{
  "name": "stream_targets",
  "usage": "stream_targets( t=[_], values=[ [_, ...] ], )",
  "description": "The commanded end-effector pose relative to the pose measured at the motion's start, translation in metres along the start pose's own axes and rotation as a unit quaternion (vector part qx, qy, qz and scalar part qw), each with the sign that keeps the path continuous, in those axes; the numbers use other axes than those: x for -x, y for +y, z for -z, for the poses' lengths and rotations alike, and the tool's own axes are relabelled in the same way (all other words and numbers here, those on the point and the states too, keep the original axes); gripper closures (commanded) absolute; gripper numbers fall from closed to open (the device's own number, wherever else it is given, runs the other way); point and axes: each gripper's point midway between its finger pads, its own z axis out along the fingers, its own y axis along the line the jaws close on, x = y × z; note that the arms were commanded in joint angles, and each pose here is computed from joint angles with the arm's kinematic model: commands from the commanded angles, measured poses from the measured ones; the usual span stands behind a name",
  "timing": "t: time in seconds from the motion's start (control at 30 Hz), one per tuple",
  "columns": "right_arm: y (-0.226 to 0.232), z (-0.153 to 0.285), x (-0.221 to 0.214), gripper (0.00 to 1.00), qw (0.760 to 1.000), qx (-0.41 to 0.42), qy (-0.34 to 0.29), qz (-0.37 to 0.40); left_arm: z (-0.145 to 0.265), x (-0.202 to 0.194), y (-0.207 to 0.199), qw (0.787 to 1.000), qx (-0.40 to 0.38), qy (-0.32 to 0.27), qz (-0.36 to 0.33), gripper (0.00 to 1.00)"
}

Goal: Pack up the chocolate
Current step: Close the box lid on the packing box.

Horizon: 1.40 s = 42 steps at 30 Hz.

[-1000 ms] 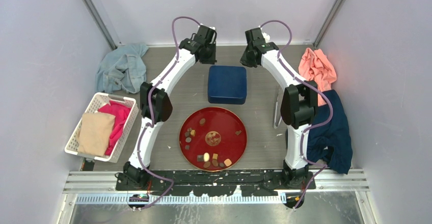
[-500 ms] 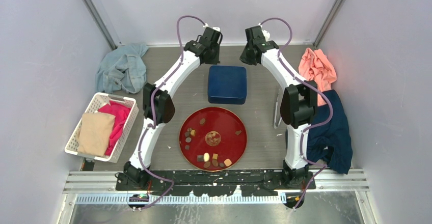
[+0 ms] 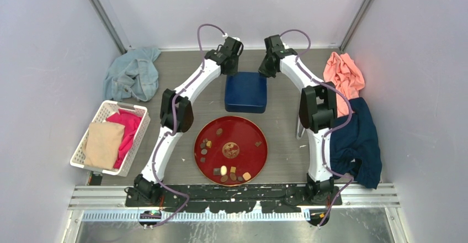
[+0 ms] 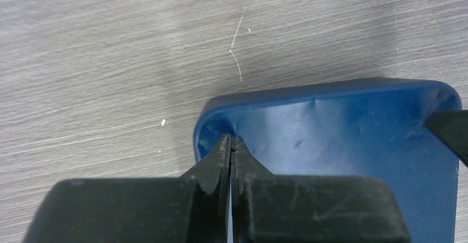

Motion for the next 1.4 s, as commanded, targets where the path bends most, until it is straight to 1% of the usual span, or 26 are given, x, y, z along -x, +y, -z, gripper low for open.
stream_targets(
  t=[0.0,0.1,0.17,0.23,0.3,0.4,0.47,0.53,0.6,0.67,0.7,0.73,0.77,0.8,0.83,0.9,0.97,1.03,1.13,1.23,1.37],
  values=[
    [0.028,0.071,0.051,0.99,0.996,0.051,-0.08,0.005,0.08,0.087,0.005,0.993,-0.001,-0.121,0.0,1.0],
    [0.034,0.085,0.061,0.99,0.994,0.062,-0.094,0.003,0.114,0.117,0.005,0.986,-0.006,-0.164,0.008,1.0],
    [0.037,0.091,0.066,0.99,0.992,0.066,-0.104,0.002,0.121,0.123,0.006,0.985,-0.006,-0.173,0.009,1.0],
    [0.035,0.089,0.066,0.99,0.992,0.062,-0.107,0.002,0.115,0.121,0.006,0.985,-0.003,-0.171,0.009,1.0],
    [0.03,0.082,0.061,0.99,0.994,0.053,-0.098,0.002,0.1,0.111,0.006,0.988,0.001,-0.157,0.009,1.0],
    [0.022,0.057,0.043,0.99,0.997,0.043,-0.065,0.003,0.065,0.084,0.005,0.992,0.004,-0.122,0.014,1.0],
    [0.011,0.035,0.022,0.99,0.999,0.023,-0.026,0.007,0.035,0.057,0.007,0.996,0.008,-0.089,0.021,1.0],
    [-0.001,0.016,0.0,0.99,1.0,0.002,0.015,0.012,0.003,0.022,0.007,0.999,0.009,-0.045,0.023,1.0],
    [-0.012,0.008,-0.014,0.99,0.999,-0.017,0.041,0.016,-0.021,-0.014,0.006,1.0,0.003,0.008,0.023,1.0],
    [-0.014,0.014,-0.013,0.99,0.999,-0.019,0.037,0.019,-0.03,-0.038,0.005,0.998,0.0,0.05,0.024,1.0],
    [-0.01,0.023,-0.006,0.99,1.0,-0.011,0.022,0.019,-0.027,-0.039,0.005,0.998,0.001,0.057,0.024,1.0],
    [-0.005,0.034,0.003,0.99,1.0,0.0,0.005,0.019,-0.02,-0.033,0.005,0.998,0.001,0.055,0.023,1.0],
    [0.001,0.048,0.014,0.99,1.0,0.011,-0.015,0.02,-0.01,-0.02,0.004,0.999,-0.002,0.04,0.02,1.0],
    [0.006,0.061,0.025,0.99,0.999,0.02,-0.032,0.021,0.004,-0.002,0.004,1.0,-0.005,0.018,0.017,1.0],
    [0.012,0.079,0.036,0.99,0.998,0.032,-0.051,0.023,0.025,0.024,0.004,1.0,-0.008,-0.017,0.017,1.0],
    [0.018,0.104,0.047,0.99,0.996,0.046,-0.073,0.027,0.061,0.064,0.005,0.997,-0.015,-0.073,0.018,1.0],
    [0.018,0.122,0.05,0.99,0.995,0.049,-0.083,0.029,0.097,0.095,0.006,0.992,-0.024,-0.119,0.022,1.0],
    [0.015,0.133,0.045,0.99,0.995,0.053,-0.083,0.029,0.129,0.117,0.006,0.987,-0.033,-0.153,0.024,1.0],
    [0.003,0.143,0.031,0.99,0.996,0.048,-0.075,0.03,0.159,0.129,0.008,0.984,-0.041,-0.173,0.021,1.0],
    [-0.009,0.137,0.006,0.99,0.998,0.037,-0.046,0.035,0.152,0.119,0.01,0.986,-0.036,-0.161,0.016,1.0],
    [-0.017,0.105,-0.043,0.99,0.998,0.028,0.02,0.044,0.098,0.075,0.011,0.995,-0.025,-0.1,0.016,1.0]
  ],
)
